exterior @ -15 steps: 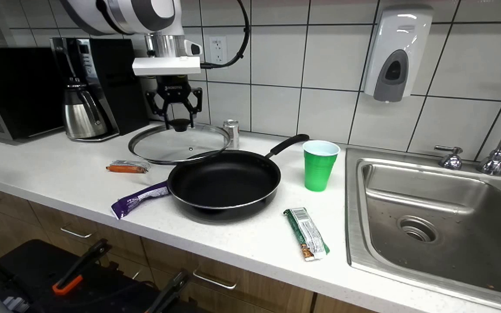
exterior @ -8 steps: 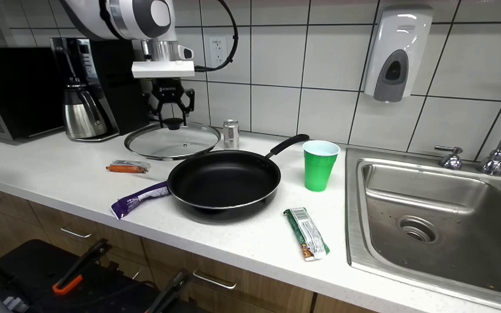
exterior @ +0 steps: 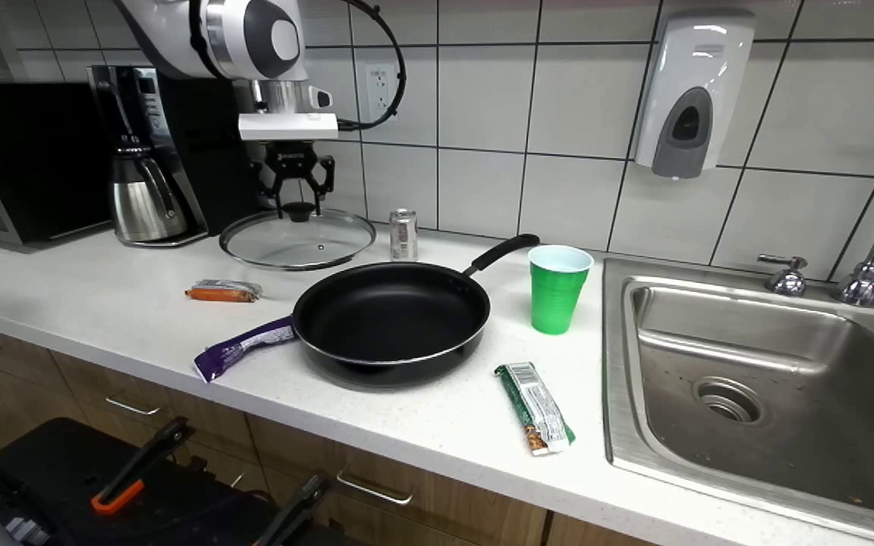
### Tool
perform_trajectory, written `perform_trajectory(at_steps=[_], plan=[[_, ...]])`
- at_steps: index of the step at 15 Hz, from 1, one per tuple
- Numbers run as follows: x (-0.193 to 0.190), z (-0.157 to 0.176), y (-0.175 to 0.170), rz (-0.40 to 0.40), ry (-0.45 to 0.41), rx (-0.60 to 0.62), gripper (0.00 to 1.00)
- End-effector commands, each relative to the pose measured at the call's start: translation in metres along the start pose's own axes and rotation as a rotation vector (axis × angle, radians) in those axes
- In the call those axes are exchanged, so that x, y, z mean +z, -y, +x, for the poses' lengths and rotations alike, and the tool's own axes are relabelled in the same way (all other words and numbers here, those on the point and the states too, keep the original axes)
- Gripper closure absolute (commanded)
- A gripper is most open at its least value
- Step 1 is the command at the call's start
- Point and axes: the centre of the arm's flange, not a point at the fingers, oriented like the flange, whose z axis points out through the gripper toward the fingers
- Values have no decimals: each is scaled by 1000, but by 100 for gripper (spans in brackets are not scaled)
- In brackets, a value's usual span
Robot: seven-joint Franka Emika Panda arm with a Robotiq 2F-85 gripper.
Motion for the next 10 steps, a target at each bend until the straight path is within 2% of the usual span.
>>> perform_trajectory(at_steps=[1, 10], plan=[[-10, 31, -16, 18, -19, -52, 60], [16, 71, -14, 7, -36, -3, 60]])
